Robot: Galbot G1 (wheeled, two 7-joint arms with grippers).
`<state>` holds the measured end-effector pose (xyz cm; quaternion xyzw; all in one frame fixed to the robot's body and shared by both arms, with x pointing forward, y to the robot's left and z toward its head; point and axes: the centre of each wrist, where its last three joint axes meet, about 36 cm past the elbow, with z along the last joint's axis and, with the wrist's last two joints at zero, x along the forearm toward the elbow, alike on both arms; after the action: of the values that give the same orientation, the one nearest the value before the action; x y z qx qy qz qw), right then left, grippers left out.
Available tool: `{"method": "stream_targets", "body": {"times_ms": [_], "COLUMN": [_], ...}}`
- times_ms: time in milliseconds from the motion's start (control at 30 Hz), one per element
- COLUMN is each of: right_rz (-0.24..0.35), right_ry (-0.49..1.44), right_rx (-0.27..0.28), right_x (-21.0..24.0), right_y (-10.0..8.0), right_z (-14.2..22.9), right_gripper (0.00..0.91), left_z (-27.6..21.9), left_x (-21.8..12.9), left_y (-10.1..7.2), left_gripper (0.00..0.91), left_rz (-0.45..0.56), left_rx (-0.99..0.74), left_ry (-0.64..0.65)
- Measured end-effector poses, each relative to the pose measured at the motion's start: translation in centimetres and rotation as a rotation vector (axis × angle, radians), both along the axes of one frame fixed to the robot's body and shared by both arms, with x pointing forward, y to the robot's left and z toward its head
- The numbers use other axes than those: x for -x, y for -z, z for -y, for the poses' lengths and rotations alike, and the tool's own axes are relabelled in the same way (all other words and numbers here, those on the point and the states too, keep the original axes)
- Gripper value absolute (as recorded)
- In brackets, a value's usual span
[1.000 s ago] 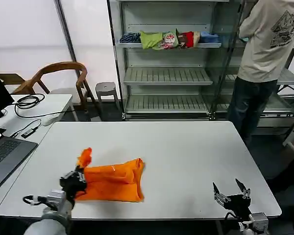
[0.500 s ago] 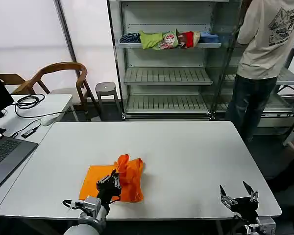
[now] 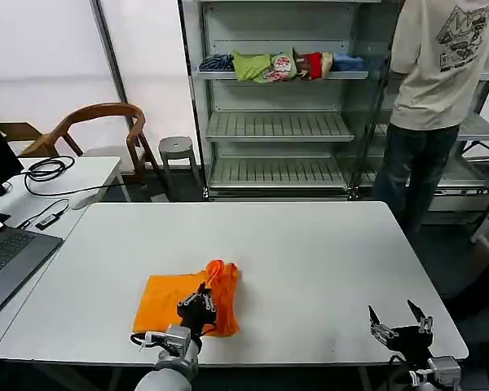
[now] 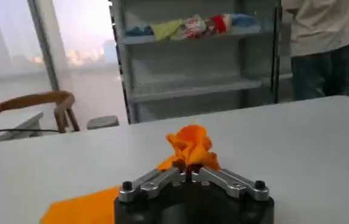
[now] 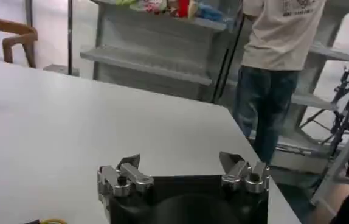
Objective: Fold and organize the clothes.
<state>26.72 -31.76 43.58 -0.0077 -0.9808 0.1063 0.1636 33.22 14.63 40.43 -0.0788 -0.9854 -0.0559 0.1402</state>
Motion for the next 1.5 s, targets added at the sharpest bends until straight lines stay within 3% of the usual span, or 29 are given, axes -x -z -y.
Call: {"method": "stream_targets", "body": {"times_ms": [400,733,900,1067,1500], "right_rz": [0.008,0.03,0.041,0.05,0.049], "right_ry": [-0.004,-0.019,-0.026,-0.028,-0.027], "right_rx": [-0.016,-0.03,-0.038,-0.04,-0.026], "right_x": [-0.4,-0.8,-1.1,-1.4,-1.1], "right_y": [0.0,-0.4,-0.6,-0.7,-1.0], "right_z": [-0.5,-1.1,-1.4,-1.4,-1.1], "right_gripper": [0.907,0.907,0.907,0.907,0.907], "left_z": [0.1,-2.2,-4.9,-6.7,-9.1], "left_x": [-0.6,-0.2,-0.4,0.0,-0.8], "left_y": [0.0,-4.0,-4.9,-4.5,-1.5], "left_gripper": [0.907,0.907,0.907,0.907,0.907], "left_rz": [0.006,0.075,0.088,0.028,-0.1], "left_rx": [0.066,0.173,0.133,0.079,0.011], "left_ry": [0.052,0.075,0.013,-0.078,-0.229]}}
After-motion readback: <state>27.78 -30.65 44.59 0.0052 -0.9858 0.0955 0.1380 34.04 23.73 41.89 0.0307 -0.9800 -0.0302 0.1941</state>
